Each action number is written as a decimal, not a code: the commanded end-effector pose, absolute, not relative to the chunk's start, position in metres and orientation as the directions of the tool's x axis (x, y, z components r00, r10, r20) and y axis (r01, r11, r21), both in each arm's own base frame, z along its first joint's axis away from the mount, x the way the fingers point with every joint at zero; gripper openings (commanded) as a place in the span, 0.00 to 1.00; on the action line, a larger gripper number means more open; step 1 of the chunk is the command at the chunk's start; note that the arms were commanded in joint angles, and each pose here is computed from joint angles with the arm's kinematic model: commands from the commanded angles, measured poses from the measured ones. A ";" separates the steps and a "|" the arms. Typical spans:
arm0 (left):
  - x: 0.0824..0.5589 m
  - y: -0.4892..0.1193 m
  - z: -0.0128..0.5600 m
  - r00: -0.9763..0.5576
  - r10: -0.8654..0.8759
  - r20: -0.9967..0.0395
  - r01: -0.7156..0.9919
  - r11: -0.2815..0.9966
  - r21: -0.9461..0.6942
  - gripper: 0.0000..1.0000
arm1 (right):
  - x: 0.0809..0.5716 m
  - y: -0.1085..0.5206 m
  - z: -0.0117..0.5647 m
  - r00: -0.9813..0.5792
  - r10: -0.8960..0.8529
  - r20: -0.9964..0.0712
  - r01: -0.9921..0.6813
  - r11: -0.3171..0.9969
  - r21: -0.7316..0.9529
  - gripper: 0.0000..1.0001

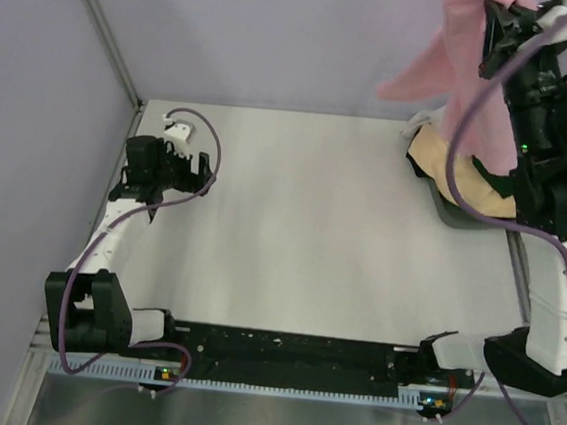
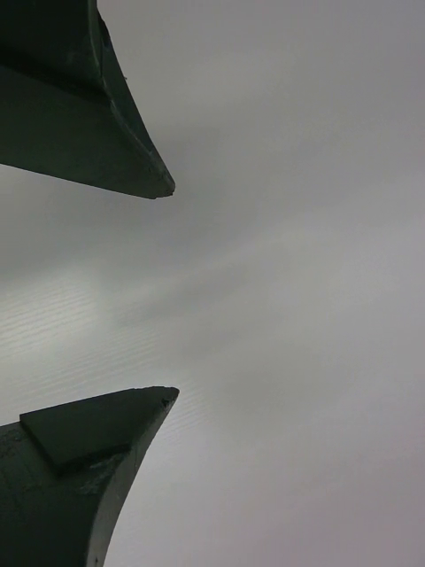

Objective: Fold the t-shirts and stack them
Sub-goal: Grab crumpled tshirt from bin with the right arm, then move the tshirt to the center of the board

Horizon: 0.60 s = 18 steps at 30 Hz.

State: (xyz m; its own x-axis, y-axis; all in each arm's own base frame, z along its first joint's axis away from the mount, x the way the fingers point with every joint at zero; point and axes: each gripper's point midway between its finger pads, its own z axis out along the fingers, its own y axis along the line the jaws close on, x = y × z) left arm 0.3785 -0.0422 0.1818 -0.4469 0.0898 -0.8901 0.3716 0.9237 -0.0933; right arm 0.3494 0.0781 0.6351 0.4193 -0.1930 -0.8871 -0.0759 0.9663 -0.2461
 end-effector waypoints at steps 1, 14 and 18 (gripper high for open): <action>0.401 -0.019 0.233 -0.314 0.131 -0.940 0.289 0.957 0.037 0.91 | 0.319 0.174 0.656 0.532 -0.041 -0.846 -0.428 0.849 -0.310 0.00; 0.423 0.040 0.272 -0.311 0.097 -0.945 0.108 0.992 0.066 0.92 | 0.334 0.290 0.584 0.234 0.236 -0.943 -0.846 0.528 -0.078 0.00; 0.416 0.030 0.270 -0.306 0.103 -0.946 0.158 0.986 0.056 0.91 | 0.383 0.305 0.487 0.196 0.021 -0.980 -0.828 0.540 -0.154 0.00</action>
